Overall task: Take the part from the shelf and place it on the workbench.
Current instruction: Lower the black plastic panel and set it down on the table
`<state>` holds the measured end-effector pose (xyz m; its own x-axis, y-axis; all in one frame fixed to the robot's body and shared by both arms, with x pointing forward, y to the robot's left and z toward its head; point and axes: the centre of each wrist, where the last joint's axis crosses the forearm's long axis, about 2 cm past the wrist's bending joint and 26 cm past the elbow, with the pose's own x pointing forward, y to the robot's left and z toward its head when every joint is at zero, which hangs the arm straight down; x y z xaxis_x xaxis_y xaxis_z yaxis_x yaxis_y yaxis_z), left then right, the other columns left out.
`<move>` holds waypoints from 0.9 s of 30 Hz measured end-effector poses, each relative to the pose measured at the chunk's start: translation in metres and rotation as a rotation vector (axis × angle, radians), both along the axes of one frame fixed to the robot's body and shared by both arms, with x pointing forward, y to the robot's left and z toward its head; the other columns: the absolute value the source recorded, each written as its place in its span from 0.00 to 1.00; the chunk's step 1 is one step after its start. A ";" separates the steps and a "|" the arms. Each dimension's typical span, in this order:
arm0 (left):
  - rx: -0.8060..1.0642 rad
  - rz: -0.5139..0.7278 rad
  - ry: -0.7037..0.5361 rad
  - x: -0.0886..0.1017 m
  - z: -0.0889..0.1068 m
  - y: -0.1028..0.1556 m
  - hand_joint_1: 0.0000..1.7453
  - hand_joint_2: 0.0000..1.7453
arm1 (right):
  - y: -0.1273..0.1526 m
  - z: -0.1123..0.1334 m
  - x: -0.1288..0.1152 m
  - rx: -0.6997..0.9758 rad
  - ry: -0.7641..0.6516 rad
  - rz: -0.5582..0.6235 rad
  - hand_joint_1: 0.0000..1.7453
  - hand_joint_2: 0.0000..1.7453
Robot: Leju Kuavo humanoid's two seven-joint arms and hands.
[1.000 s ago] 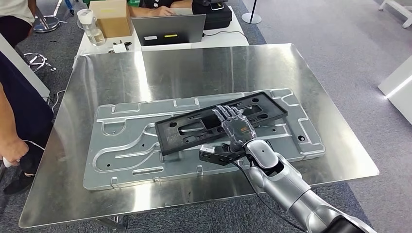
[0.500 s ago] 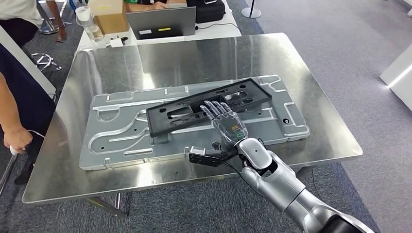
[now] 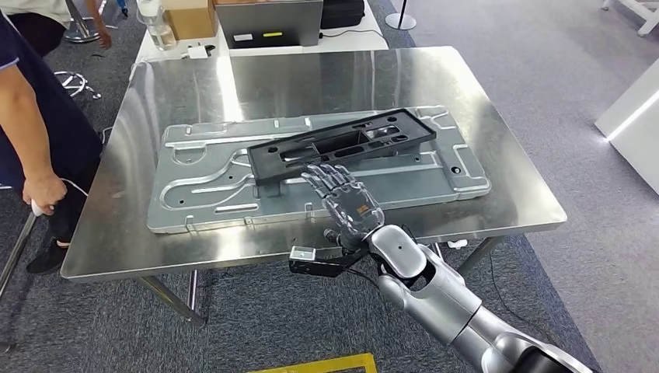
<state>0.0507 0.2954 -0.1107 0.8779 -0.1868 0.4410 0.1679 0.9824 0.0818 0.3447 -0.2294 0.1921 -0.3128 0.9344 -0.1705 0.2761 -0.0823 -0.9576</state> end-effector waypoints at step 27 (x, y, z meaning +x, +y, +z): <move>-0.004 0.125 0.003 -0.007 -0.001 0.000 0.00 0.00 | 0.067 -0.065 -0.130 0.443 0.077 0.263 0.00 0.00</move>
<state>0.0438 0.2956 -0.1115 0.8955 -0.0735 0.4389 0.0439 0.9960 0.0774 0.2145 -0.1626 0.1276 -0.5431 0.7997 0.2560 0.1601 0.3979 -0.9033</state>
